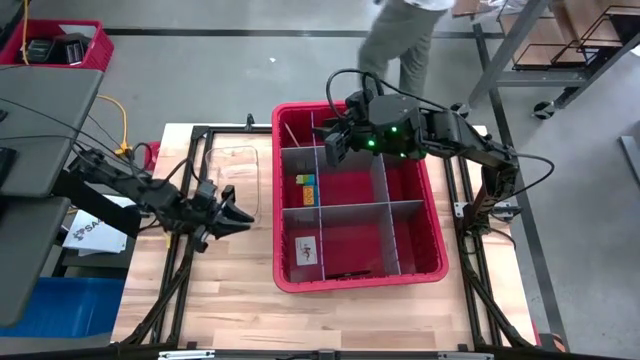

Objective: Sort blocks
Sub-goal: Break down the bin divider

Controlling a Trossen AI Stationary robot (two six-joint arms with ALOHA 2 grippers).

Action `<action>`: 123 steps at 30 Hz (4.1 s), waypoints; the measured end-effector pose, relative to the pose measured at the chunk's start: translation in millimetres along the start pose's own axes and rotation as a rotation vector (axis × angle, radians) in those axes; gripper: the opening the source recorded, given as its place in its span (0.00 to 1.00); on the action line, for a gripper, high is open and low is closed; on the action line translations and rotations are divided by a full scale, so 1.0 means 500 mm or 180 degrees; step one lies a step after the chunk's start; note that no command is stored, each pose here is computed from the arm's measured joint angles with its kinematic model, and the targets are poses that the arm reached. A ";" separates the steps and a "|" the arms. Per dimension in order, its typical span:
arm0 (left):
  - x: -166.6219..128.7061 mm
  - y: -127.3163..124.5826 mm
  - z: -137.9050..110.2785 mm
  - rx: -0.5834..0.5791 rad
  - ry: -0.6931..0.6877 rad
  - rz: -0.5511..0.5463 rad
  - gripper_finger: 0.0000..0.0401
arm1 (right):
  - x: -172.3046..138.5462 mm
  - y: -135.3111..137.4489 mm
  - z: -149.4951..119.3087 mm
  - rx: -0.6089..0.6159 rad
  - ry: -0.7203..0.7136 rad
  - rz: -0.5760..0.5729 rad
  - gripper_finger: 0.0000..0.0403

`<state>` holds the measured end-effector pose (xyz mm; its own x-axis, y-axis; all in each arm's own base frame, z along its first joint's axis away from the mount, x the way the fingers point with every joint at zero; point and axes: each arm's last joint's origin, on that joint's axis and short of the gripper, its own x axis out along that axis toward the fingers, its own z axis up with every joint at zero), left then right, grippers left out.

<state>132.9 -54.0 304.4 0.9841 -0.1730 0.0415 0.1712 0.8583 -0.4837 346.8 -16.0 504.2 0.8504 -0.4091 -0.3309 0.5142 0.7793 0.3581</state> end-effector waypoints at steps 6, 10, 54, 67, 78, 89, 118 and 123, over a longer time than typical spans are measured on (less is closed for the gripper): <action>-0.003 -0.011 0.021 0.0037 -0.0082 -0.0068 0.41 | 0.000 0.000 0.000 -0.0001 0.0000 0.0000 0.44; -0.004 -0.013 0.027 0.0074 -0.0114 -0.0047 0.47 | 0.000 0.000 0.000 -0.0001 0.0001 0.0001 0.44; 0.112 -0.046 0.074 0.0529 0.0591 0.1410 0.49 | 0.093 -0.076 -0.355 -0.2695 0.3319 0.0279 0.44; 0.041 -0.050 0.128 0.0717 0.0154 0.1438 0.49 | 0.085 -0.061 -0.313 -0.2576 0.2943 0.0040 0.44; 0.038 -0.050 0.130 0.0761 0.0138 0.1462 0.49 | 0.142 -0.081 -0.378 -0.2498 0.3305 0.0053 0.44; 0.038 -0.050 0.131 0.0743 0.0109 0.1450 0.49 | 0.187 -0.083 -0.427 -0.2482 0.3575 0.0008 0.10; 0.034 -0.042 0.124 0.0986 0.0213 0.1690 0.49 | 0.009 -0.006 -0.162 -0.1609 0.2536 0.0253 0.00; 0.032 -0.040 0.120 0.1027 0.0296 0.1713 0.49 | -0.031 -0.015 -0.143 -0.1484 0.2374 0.0136 0.00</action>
<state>148.1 -44.9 367.1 0.9306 0.2946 -0.2173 -0.3262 0.9367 -0.1271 322.1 18.5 444.3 0.4897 -0.0854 -0.8677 0.2472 0.9679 0.0443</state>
